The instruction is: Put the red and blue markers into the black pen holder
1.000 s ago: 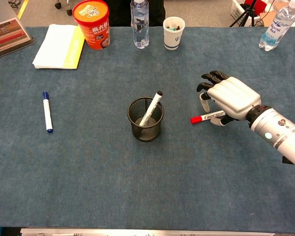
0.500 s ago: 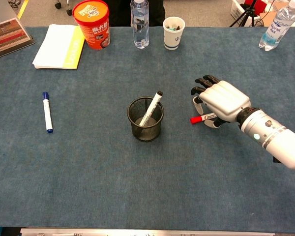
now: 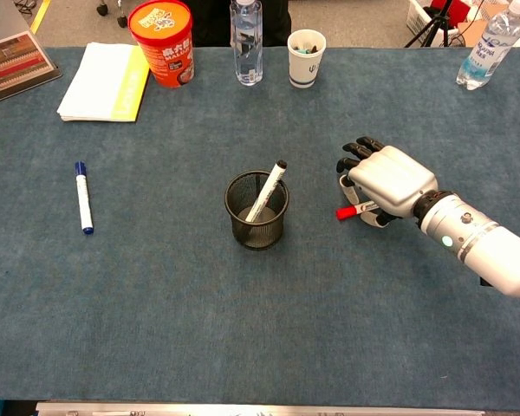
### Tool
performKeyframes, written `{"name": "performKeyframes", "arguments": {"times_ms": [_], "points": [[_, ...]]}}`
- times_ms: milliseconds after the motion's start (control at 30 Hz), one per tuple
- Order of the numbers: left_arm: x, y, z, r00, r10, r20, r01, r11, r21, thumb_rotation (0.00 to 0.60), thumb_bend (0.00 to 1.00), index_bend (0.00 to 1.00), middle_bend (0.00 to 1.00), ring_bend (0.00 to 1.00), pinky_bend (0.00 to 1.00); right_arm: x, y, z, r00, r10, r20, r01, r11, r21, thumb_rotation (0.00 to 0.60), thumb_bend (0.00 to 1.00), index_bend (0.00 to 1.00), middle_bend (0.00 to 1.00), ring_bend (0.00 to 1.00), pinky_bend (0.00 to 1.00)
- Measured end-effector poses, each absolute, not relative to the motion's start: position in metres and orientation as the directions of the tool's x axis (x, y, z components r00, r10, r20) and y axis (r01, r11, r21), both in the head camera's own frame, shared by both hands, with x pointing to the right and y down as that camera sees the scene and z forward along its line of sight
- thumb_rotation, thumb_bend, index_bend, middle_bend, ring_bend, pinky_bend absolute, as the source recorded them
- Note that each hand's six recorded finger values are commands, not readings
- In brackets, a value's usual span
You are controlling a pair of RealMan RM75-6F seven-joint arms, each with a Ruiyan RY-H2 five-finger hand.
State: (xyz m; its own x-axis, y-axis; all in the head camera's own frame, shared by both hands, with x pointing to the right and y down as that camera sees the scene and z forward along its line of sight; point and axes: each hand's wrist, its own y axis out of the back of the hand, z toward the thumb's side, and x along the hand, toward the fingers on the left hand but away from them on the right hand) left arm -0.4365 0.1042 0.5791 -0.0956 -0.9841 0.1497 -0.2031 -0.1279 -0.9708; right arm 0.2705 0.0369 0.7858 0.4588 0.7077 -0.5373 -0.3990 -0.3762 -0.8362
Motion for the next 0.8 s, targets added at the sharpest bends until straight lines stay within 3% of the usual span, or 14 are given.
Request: {"name": "performKeyframes", "arguments": {"times_ms": [400, 800], "points": [[-0.438, 0.105, 0.578, -0.097, -0.984, 0.148, -0.201, -0.126, -0.971, 0.600, 0.23, 0.22, 0.04, 0.00, 0.08, 0.265, 0.030, 0.761, 0.471, 0.726, -0.501, -0.274, -0.420, -0.865, 0.600, 0.31, 0.59, 0.26, 0.03, 0.00], [-0.434, 0.105, 0.576, -0.092, -0.985, 0.147, -0.194, -0.127, -0.973, 0.600, 0.23, 0.22, 0.04, 0.00, 0.08, 0.231, 0.007, 0.666, 0.579, 0.742, -0.338, 0.201, -0.531, -0.823, 0.600, 0.31, 0.60, 0.28, 0.03, 0.00]]}}
